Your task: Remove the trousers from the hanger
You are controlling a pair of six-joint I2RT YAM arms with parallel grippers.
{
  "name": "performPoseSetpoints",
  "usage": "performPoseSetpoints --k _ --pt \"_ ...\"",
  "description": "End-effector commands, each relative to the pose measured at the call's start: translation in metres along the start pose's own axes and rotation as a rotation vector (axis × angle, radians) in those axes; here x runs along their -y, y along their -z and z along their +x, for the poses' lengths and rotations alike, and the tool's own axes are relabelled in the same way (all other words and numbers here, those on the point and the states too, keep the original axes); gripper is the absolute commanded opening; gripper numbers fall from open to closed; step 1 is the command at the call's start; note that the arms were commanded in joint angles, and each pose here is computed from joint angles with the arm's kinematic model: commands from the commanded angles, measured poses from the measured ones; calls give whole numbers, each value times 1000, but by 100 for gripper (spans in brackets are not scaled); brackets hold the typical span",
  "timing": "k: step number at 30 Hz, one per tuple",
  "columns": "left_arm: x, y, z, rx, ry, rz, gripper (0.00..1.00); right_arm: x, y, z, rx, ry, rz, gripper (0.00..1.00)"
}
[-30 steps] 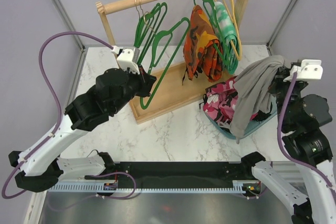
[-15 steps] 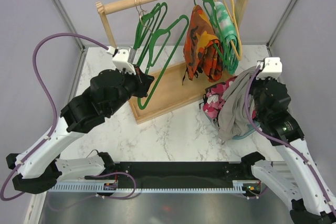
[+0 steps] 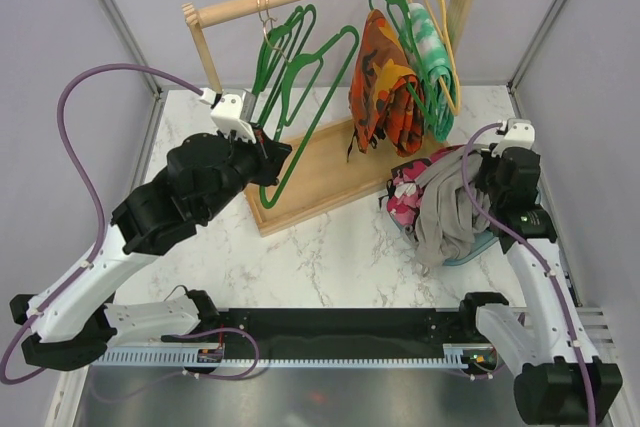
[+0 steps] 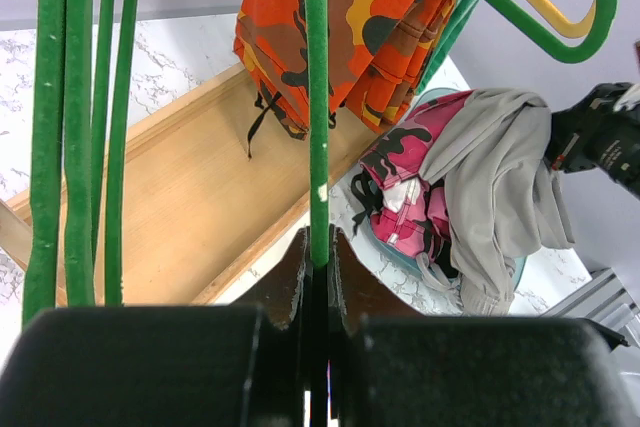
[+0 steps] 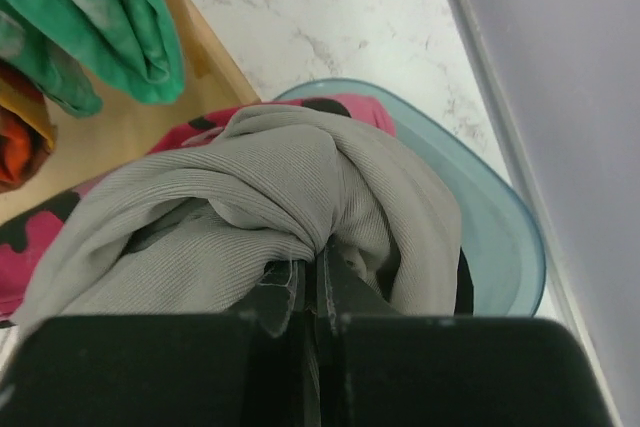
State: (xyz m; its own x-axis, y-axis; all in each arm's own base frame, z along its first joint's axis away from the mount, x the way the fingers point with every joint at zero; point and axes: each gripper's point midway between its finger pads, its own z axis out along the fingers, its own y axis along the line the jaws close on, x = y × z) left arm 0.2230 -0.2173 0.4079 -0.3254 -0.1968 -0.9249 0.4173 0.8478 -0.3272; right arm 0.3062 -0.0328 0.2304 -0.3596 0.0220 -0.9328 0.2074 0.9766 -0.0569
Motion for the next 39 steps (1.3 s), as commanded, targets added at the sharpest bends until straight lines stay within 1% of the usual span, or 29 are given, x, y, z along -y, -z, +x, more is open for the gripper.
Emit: performPoseSetpoints --k 1,3,5,8,9,10,11,13,14,16,17,18,20,22,24,26,31,35,36,39 --pt "5 9 -31 90 5 25 2 -7 -14 27 -75 -61 -85 0" --pt "6 8 -32 88 3 26 2 -4 -19 39 -103 -84 -108 0" --pt "7 8 -33 90 -1 25 2 -5 -20 42 -106 -102 -130 0" --pt "7 6 -35 91 -4 22 2 1 -16 34 -80 -120 -141 0" --pt "8 6 -37 94 -4 21 2 5 -13 25 -52 -121 -135 4" --pt "8 5 -37 93 -8 17 2 5 -10 21 -37 -116 -149 8" --pt "9 4 -40 99 -11 18 2 8 -7 15 -20 -111 -148 20" --pt "10 0 -41 97 -21 11 2 9 3 -2 39 -106 -160 34" --pt "11 1 -45 105 -25 9 2 6 7 -7 52 -96 -186 48" --pt "13 -2 -47 104 -35 7 2 4 19 -24 102 -80 -203 61" --pt "14 -5 -50 106 -40 6 2 2 23 -26 106 -72 -214 71" --pt "15 -7 -50 103 -47 3 2 2 30 -35 128 -63 -217 76" --pt "15 -13 -52 105 -60 -15 2 6 37 -41 131 -35 -207 86" --pt "14 -16 -54 108 -74 -31 2 8 41 -41 123 -23 -198 89" --pt "13 -23 -57 112 -88 -58 2 6 48 -44 134 -1 -209 96" --pt "12 -26 -62 122 -100 -81 2 4 52 -43 139 4 -224 98" --pt "9 -44 -69 126 -134 -132 2 -2 70 -50 188 6 -253 98" --pt "5 -58 -77 128 -124 -142 2 -3 79 -51 207 9 -257 98" --pt "-3 -62 -79 129 -116 -160 2 -3 81 -51 213 11 -258 98" --pt "-11 -75 -76 108 -98 -160 2 -3 86 -50 221 9 -259 98"
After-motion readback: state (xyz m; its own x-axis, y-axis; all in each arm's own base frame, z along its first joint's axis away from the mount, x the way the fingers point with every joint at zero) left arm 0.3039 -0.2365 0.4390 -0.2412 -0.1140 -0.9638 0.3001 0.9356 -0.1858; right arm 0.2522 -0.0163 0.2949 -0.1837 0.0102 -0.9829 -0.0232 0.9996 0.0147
